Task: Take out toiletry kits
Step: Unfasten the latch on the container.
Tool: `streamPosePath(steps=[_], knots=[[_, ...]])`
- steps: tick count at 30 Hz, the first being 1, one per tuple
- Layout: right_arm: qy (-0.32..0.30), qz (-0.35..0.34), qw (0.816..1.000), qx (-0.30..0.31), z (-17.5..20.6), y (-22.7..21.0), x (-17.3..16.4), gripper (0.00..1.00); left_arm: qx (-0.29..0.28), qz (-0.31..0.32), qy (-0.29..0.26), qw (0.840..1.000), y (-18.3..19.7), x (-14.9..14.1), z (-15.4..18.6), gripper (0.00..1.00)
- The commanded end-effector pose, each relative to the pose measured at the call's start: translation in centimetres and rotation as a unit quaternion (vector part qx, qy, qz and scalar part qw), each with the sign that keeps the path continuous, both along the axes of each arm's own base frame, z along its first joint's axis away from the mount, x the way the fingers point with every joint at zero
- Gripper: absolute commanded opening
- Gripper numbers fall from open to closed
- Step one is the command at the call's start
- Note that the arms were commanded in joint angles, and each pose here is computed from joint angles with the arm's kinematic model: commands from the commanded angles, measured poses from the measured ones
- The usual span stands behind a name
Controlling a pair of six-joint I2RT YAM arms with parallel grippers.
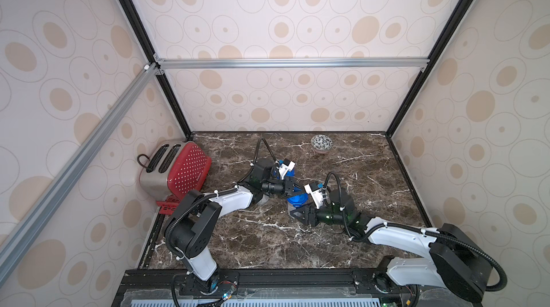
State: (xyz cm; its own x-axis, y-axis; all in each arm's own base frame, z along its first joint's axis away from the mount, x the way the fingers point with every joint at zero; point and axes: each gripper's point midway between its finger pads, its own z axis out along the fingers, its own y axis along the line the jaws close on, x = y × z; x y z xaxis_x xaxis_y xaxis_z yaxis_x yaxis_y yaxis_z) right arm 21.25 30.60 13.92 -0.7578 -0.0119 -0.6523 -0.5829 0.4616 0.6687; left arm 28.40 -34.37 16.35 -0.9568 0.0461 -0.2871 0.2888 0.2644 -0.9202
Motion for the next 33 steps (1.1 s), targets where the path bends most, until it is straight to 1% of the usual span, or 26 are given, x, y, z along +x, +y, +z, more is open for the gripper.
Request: streamPosePath(steps=[1, 17, 22, 33], knots=[[-0.038, 0.004, 0.998, 0.042, 2.5, 1.0, 0.6, 0.56, 0.091, 0.019, 0.089, 0.992, 1.7, -1.8, -7.7, 0.00], [-0.129, 0.045, 0.987, 0.078, 4.8, 1.4, -0.2, 0.59, 0.094, 0.017, 0.091, 0.991, 1.6, -2.0, -8.0, 0.00], [-0.164, 0.063, 0.978, 0.111, 5.7, 1.4, -1.0, 0.60, 0.095, 0.015, 0.092, 0.991, 1.4, -2.1, -8.1, 0.00], [-0.192, 0.090, 0.970, 0.116, 5.9, 1.8, -1.6, 0.62, 0.097, 0.012, 0.092, 0.991, 1.1, -2.3, -8.2, 0.00]])
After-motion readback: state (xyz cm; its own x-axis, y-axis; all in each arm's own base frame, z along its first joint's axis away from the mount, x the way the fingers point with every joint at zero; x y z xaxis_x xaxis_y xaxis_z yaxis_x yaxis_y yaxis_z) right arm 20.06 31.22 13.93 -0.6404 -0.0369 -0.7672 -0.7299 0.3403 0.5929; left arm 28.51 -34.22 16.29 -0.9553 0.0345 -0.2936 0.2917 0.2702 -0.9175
